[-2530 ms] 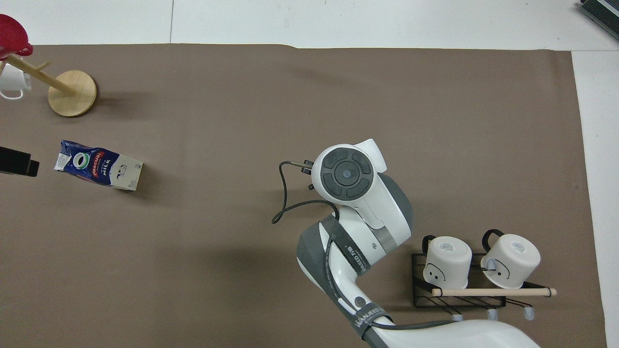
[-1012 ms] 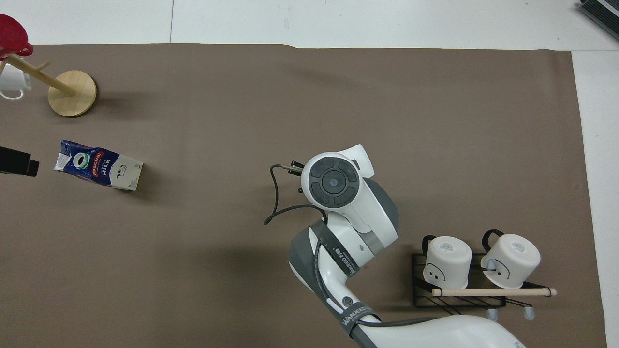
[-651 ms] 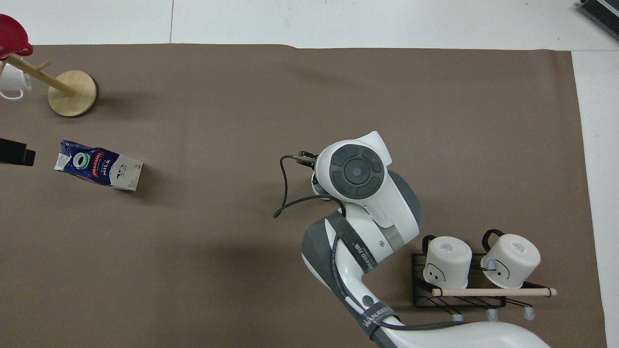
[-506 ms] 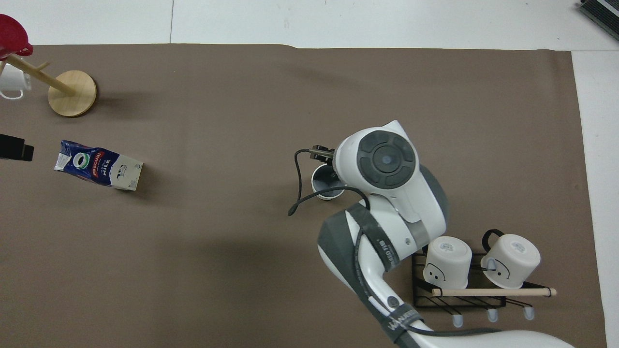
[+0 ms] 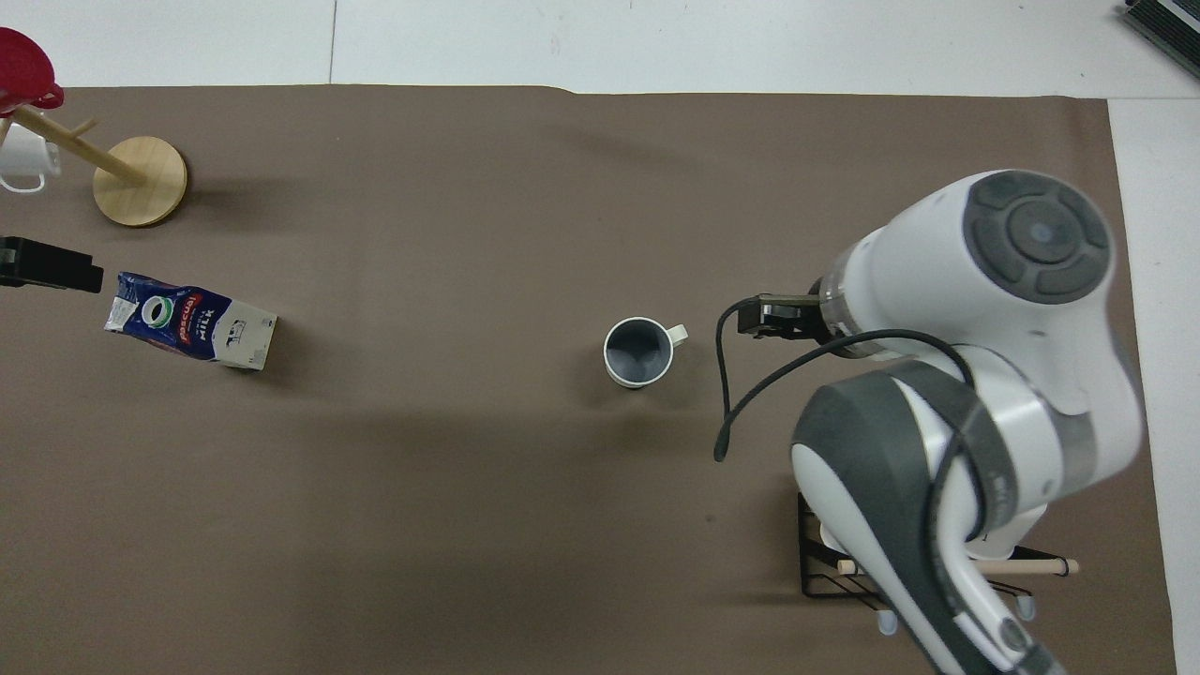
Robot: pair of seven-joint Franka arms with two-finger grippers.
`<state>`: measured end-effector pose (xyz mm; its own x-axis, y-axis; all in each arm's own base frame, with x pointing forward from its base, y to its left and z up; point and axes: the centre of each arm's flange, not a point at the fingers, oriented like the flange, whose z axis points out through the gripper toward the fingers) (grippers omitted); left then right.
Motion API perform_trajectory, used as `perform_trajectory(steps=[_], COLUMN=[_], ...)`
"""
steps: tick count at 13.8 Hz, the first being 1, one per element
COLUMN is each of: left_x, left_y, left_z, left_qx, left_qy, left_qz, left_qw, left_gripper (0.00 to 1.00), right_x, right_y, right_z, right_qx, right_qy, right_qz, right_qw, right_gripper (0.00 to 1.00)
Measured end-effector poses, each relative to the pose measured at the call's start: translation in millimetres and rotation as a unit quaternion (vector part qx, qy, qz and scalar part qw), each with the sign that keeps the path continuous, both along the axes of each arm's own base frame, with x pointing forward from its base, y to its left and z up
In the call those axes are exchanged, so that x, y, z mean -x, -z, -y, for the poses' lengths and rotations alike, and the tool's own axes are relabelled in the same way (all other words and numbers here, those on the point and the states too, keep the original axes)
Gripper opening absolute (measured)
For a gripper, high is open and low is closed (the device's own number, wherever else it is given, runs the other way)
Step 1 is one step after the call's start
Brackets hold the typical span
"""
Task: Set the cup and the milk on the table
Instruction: 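Release the mug and withdraw the right gripper while the left gripper reaches, then grasp the milk carton with the left gripper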
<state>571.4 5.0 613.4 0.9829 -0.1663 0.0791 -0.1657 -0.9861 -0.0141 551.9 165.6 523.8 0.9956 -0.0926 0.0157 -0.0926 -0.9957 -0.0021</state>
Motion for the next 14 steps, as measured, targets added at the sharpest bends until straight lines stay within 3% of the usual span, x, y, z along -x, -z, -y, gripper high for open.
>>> perform_trajectory(steps=[6,9,14], left_x=[-4.5,-5.9,-7.9], left_y=[64.0,83.1,111.9], left_z=[-4.3,-4.3,-4.7], left_qx=[0.000,0.000,-0.001], left_qy=[-0.002,-0.001,0.001], left_qz=[-0.007,0.002,0.013], left_qw=[1.000,1.000,1.000], left_gripper=[1.00,1.00,1.00], right_x=[13.0,23.0,37.0], right_y=[-48.3,-74.7,-138.3], right_z=[111.4,146.0,194.6], right_qx=[-0.005,-0.007,-0.008], right_qy=[-0.009,-0.004,0.017], right_qz=[-0.006,-0.010,0.007], right_qw=[1.000,1.000,1.000], right_gripper=[1.00,1.00,1.00])
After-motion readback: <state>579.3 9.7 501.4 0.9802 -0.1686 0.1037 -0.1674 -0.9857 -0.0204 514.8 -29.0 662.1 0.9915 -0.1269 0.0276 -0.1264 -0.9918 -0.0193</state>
